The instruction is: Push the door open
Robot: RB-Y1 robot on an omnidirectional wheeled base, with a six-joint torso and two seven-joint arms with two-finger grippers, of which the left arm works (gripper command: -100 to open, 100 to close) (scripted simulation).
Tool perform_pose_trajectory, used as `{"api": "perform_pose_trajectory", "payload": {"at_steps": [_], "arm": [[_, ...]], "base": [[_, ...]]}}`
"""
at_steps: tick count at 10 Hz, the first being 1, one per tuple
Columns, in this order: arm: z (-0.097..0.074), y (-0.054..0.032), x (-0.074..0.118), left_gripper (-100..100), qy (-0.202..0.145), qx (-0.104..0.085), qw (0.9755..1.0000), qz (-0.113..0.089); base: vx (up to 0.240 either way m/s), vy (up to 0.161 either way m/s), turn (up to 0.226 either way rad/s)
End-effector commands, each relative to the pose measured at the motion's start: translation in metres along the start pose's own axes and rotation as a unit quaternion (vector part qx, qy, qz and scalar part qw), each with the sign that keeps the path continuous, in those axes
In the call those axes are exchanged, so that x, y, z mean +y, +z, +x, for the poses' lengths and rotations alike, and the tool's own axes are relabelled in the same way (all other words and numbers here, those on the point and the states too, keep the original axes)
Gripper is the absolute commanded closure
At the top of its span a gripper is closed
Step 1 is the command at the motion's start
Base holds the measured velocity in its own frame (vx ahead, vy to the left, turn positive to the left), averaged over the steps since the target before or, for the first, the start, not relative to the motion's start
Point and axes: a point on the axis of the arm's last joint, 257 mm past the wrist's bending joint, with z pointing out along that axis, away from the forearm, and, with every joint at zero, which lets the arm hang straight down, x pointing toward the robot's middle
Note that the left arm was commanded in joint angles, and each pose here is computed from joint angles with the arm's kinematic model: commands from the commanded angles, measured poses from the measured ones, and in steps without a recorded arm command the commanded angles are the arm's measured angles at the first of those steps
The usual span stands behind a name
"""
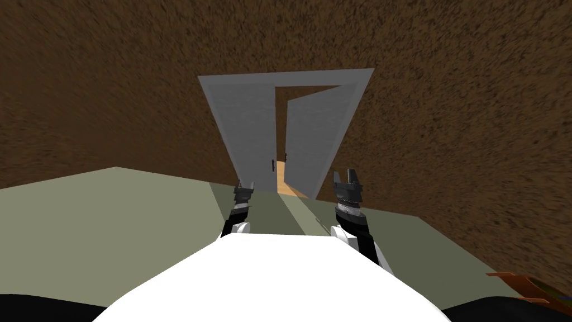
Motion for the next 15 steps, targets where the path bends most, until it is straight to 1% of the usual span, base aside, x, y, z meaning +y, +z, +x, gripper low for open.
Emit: {"api": "perform_pose_trajectory", "payload": {"at_steps": [1, 4, 6, 8, 11, 13, 15], "arm": [[-0.008, -0.0010, 0.007, -100, -0.019, -0.008, 0.9998, -0.005], [-0.023, -0.0037, 0.022, -100, -0.053, -0.022, 0.9983, -0.013], [-0.033, -0.0059, 0.032, -100, -0.076, -0.034, 0.9964, -0.017], [-0.043, -0.0084, 0.041, -100, -0.099, -0.045, 0.9938, -0.021], [-0.058, -0.0127, 0.055, -100, -0.132, -0.064, 0.9888, -0.025], [-0.068, -0.0159, 0.064, -100, -0.154, -0.077, 0.9846, -0.027], [-0.077, -0.0193, 0.073, -100, -0.176, -0.090, 0.9799, -0.028]], "base": [[0.084, 0.062, -0.140], [0.088, 0.055, -0.155], [0.085, 0.065, -0.151], [0.081, 0.058, -0.155], [0.076, 0.066, -0.149], [0.075, 0.072, -0.168], [0.071, 0.082, -0.136]]}}
